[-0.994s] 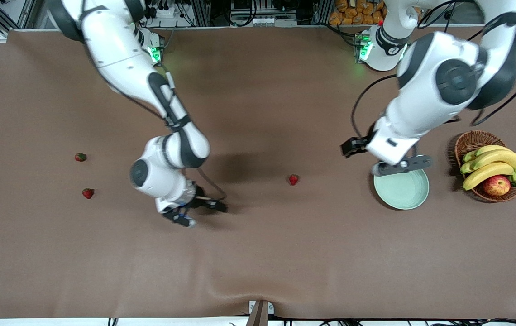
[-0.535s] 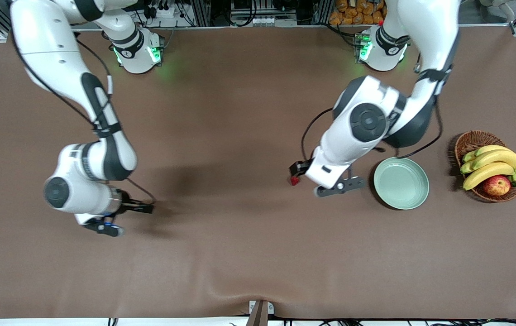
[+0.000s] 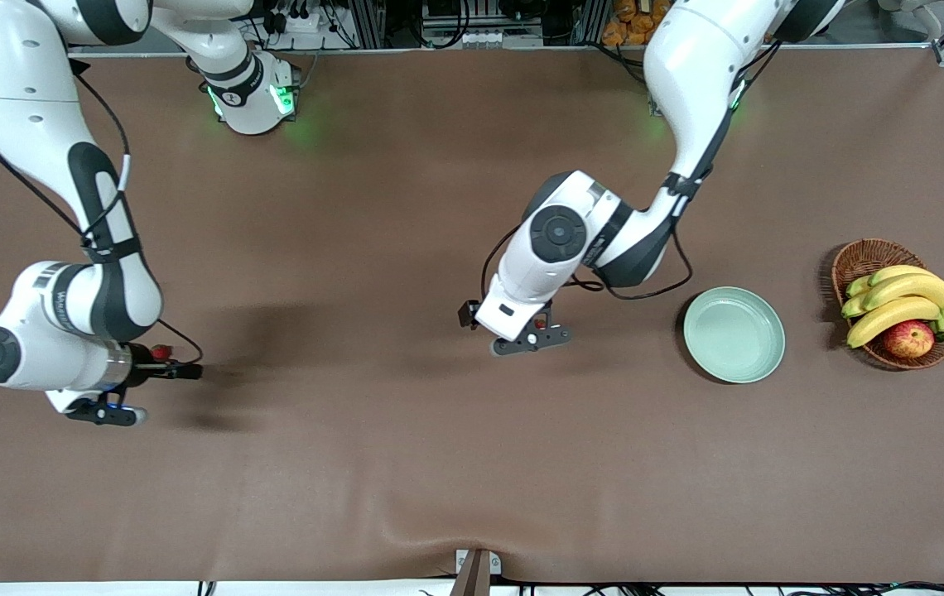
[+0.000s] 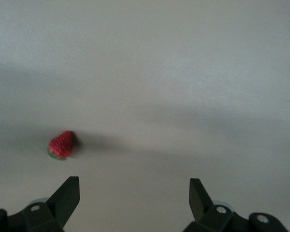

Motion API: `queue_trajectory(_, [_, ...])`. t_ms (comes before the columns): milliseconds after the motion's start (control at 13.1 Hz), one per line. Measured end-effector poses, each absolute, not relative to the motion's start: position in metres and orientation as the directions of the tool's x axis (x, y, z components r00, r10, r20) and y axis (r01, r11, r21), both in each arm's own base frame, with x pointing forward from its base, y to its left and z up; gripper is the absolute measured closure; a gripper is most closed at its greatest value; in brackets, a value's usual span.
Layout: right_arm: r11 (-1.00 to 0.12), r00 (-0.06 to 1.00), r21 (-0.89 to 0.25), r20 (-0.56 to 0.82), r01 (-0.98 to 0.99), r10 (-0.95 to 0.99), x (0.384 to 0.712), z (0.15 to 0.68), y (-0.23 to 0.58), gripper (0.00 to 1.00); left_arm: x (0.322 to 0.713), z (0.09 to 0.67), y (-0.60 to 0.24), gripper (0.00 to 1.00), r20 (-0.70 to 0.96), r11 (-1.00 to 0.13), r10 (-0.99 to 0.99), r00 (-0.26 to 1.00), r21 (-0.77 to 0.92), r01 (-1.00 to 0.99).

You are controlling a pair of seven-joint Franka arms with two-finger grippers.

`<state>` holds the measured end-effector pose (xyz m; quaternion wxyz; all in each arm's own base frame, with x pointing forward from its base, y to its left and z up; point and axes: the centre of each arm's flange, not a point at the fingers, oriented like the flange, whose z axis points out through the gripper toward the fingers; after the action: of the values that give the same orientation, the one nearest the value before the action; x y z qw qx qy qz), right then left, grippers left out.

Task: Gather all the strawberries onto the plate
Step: 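Return the right gripper to the strawberries while the left gripper reaches the placed one, then grasp the middle strawberry with the left gripper while the right gripper grasps another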

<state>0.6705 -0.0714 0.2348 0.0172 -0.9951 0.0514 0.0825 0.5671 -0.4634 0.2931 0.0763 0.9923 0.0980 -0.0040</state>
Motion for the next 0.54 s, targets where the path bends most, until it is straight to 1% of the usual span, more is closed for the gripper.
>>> queue_trajectory(229, [-0.997,0.981,-0.01,-0.181,-0.076,-0.073,0.664,0.23,-0.095,0.0,0.565,0.272,-0.439,0.0,-0.046,-0.99,0.138,0.989,-0.018,0.137])
queue_trajectory(306, [-0.997,0.98,-0.012,-0.189,-0.073,-0.069,0.661,0.227,-0.103,0.0,0.564,0.265,-0.432,0.05,-0.055,-0.992,0.114,0.992,-0.057,0.11])
queue_trajectory(382, [-0.997,0.978,-0.015,-0.198,-0.072,-0.068,0.657,0.224,-0.11,0.0,0.562,0.256,-0.427,0.05,-0.066,-0.993,0.095,0.993,-0.079,0.09])
queue_trajectory(459, [-0.997,0.976,-0.018,-0.208,-0.075,-0.07,0.652,0.219,-0.116,0.0,0.558,0.246,-0.423,0.1,-0.078,-0.993,0.084,0.993,-0.095,0.076])
queue_trajectory(535, [-0.997,0.974,-0.02,-0.216,-0.074,-0.068,0.649,0.215,-0.12,0.0,0.555,0.236,-0.42,0.1,-0.086,-0.992,0.078,0.993,-0.104,0.069])
